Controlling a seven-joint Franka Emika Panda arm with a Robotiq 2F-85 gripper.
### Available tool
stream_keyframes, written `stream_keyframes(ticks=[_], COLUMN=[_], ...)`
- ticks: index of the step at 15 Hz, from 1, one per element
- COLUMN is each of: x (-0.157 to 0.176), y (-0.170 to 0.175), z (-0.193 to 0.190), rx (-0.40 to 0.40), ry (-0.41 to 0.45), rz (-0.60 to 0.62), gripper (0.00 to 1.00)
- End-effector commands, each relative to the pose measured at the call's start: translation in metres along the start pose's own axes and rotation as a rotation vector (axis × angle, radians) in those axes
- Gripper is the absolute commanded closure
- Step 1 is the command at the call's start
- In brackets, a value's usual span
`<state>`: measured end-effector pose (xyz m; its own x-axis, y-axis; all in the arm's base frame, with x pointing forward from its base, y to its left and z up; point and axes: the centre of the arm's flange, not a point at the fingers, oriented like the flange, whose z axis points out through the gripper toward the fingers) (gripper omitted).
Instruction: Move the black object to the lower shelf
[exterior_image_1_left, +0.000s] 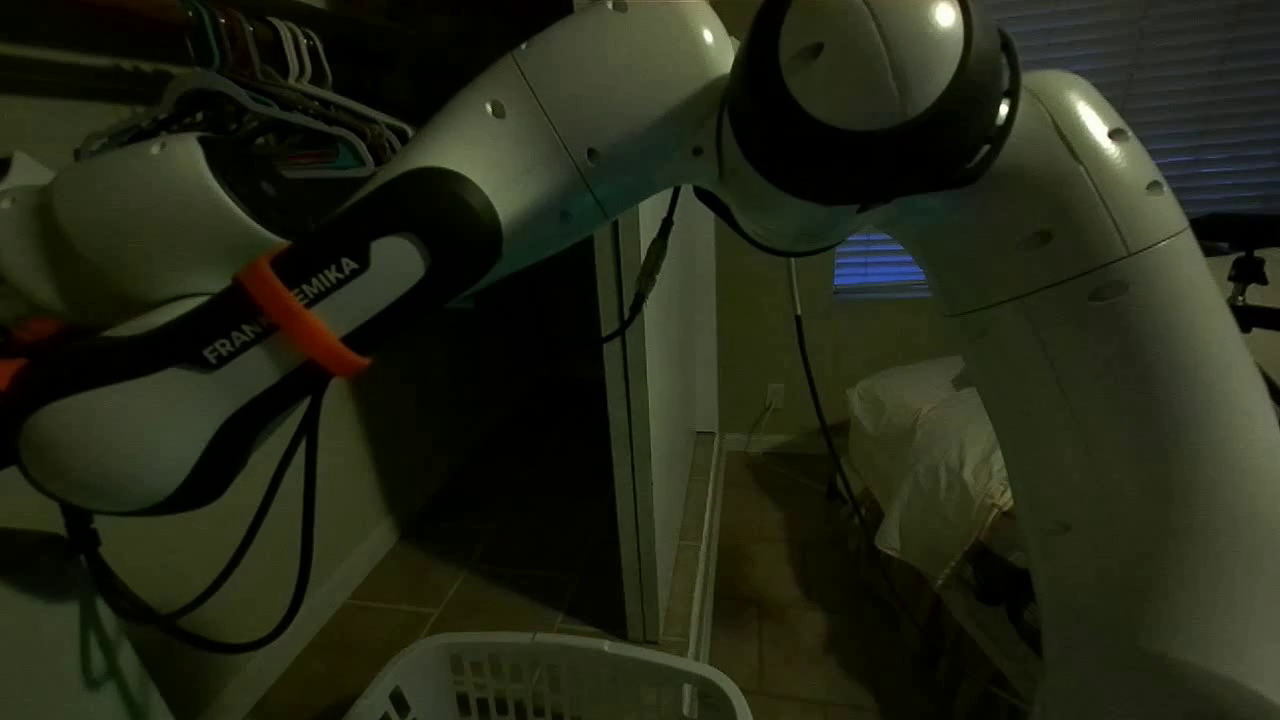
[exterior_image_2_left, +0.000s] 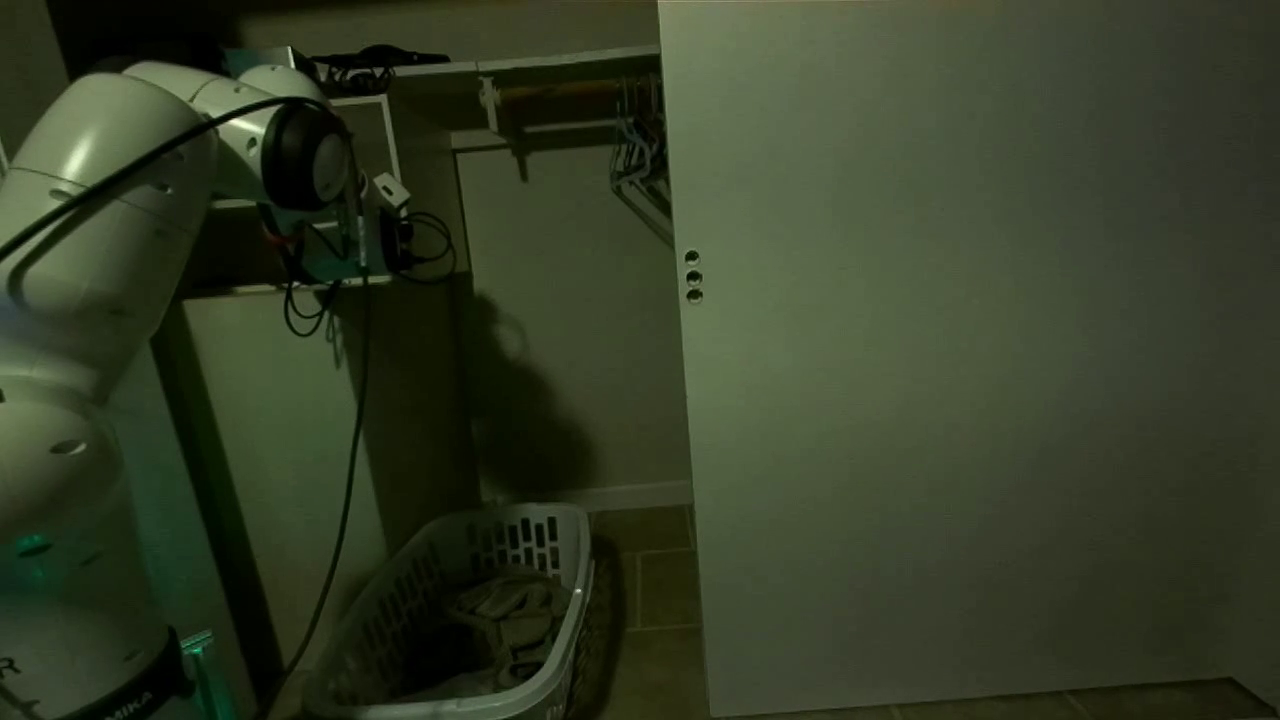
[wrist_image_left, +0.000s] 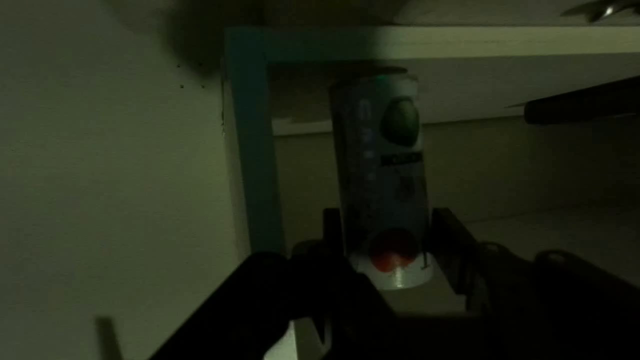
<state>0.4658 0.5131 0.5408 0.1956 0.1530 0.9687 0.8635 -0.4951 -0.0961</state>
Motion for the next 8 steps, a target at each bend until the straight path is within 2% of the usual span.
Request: stream_keyframes(ticks=[1,4,8], x=[0.0094,0.0126,0.0188], y=[0.0058,0.0000,0.0031], z=[-0.0001,-0.0015,-0.0088], rx=[0.011,0.024,0.010], ry=[-0.002,-0.014,-0.020], rz=[-0.012,-0.014,-0.026], gripper=[0.19,0.00,0.00])
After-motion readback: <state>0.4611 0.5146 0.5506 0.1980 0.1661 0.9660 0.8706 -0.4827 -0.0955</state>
